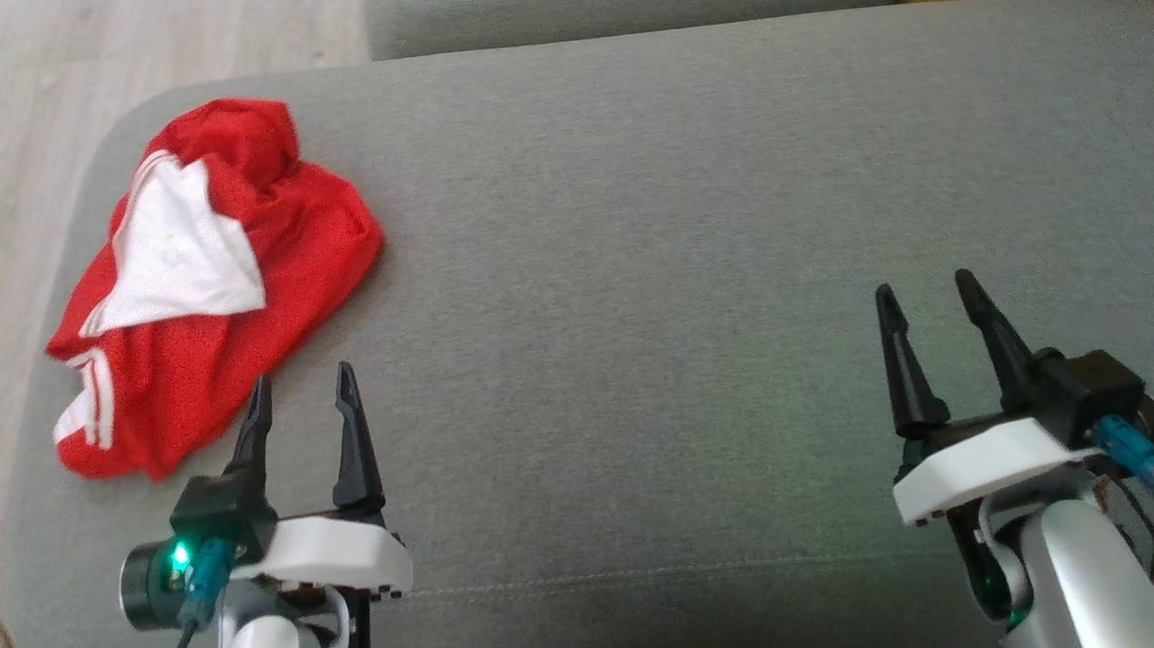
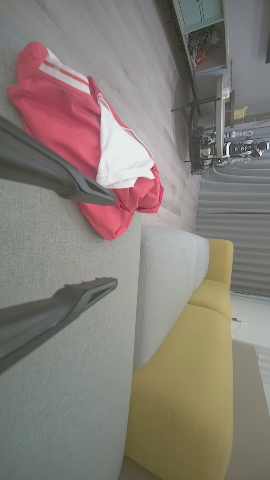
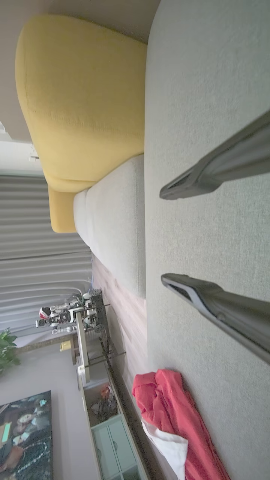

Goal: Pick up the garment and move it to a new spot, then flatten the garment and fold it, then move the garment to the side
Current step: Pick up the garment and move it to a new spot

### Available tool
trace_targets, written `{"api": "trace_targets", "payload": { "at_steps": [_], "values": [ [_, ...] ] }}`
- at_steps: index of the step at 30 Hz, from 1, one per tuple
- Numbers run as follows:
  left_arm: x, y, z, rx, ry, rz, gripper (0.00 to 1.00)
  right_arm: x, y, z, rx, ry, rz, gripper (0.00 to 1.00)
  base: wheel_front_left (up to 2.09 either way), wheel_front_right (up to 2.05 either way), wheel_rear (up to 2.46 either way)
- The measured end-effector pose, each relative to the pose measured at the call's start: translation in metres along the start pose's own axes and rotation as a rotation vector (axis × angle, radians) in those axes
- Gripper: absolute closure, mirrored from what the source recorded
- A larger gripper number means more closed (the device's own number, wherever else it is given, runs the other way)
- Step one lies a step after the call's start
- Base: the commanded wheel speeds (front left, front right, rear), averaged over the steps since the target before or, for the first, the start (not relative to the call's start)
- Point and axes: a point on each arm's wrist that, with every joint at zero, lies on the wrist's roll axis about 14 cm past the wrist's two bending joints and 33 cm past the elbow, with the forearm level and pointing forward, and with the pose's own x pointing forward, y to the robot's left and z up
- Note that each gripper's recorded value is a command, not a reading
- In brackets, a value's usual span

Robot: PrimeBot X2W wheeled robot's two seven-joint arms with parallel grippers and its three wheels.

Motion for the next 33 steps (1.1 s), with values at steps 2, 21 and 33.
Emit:
{"api": "trace_targets", "payload": {
  "at_steps": [2,21,33],
  "values": [
    [-0.003,0.007,0.002,0.002,-0.005,0.021,0.00,0.004,0.011,-0.002,0.004,0.003,0.033,0.00,0.00,0.00,0.00],
    [-0.059,0.087,0.013,0.021,-0.027,0.280,0.00,0.023,0.109,-0.020,0.047,0.045,0.307,0.00,0.00,0.00,0.00],
    [-0.077,0.107,0.014,0.022,-0.031,0.344,0.00,0.021,0.128,-0.020,0.057,0.048,0.361,0.00,0.00,0.00,0.00]
  ]
}}
